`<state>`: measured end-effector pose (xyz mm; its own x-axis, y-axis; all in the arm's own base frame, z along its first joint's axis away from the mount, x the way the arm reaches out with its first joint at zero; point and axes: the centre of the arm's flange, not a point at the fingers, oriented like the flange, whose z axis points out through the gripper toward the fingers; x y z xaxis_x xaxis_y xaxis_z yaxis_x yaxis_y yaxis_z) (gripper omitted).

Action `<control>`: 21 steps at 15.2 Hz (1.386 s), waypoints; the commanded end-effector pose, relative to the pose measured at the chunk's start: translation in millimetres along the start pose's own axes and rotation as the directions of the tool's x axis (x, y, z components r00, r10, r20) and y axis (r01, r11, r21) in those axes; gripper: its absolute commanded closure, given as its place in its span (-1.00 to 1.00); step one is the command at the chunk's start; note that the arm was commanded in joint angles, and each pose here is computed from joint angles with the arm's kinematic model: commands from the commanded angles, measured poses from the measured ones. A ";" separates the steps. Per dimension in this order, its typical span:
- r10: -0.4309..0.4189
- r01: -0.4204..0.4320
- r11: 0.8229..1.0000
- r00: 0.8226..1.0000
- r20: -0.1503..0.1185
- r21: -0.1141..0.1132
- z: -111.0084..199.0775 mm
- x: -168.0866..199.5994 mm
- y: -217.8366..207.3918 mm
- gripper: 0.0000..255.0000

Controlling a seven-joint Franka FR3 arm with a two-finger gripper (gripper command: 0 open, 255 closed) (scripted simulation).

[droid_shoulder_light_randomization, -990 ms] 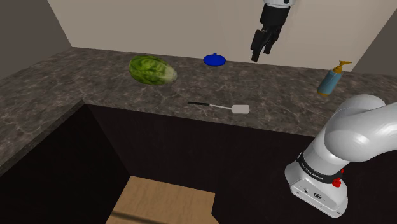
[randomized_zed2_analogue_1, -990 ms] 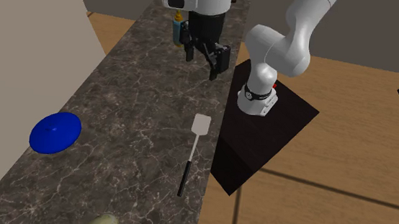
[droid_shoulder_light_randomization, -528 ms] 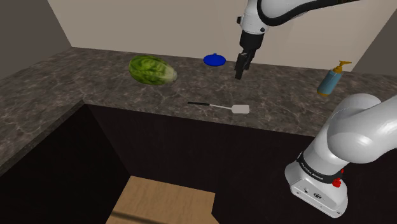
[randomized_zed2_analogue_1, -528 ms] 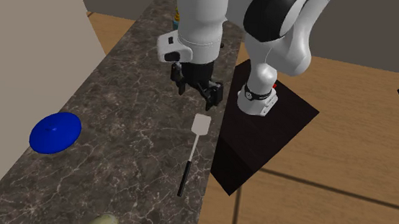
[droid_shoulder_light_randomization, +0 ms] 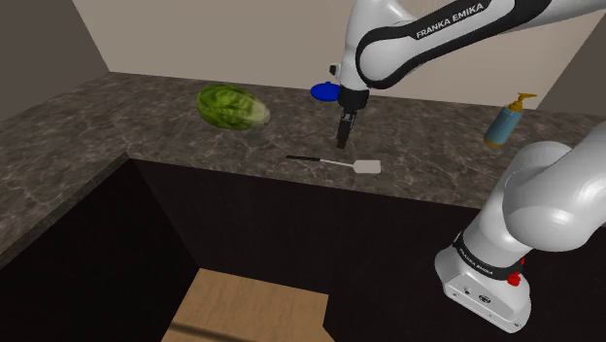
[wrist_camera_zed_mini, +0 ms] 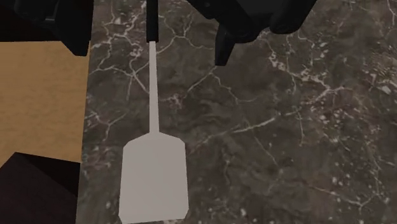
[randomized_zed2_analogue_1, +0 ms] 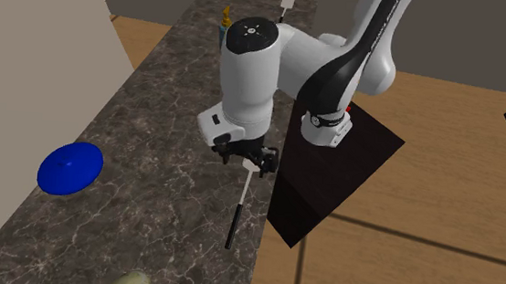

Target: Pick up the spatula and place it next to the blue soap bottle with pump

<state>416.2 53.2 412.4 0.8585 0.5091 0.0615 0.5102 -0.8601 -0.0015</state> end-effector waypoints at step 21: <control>-0.098 0.098 0.995 0.995 -0.005 0.005 75.3 21.1 -12.0 1.00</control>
<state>432.1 76.7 338.5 0.8039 0.5910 0.0662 0.5924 -0.8057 -0.0005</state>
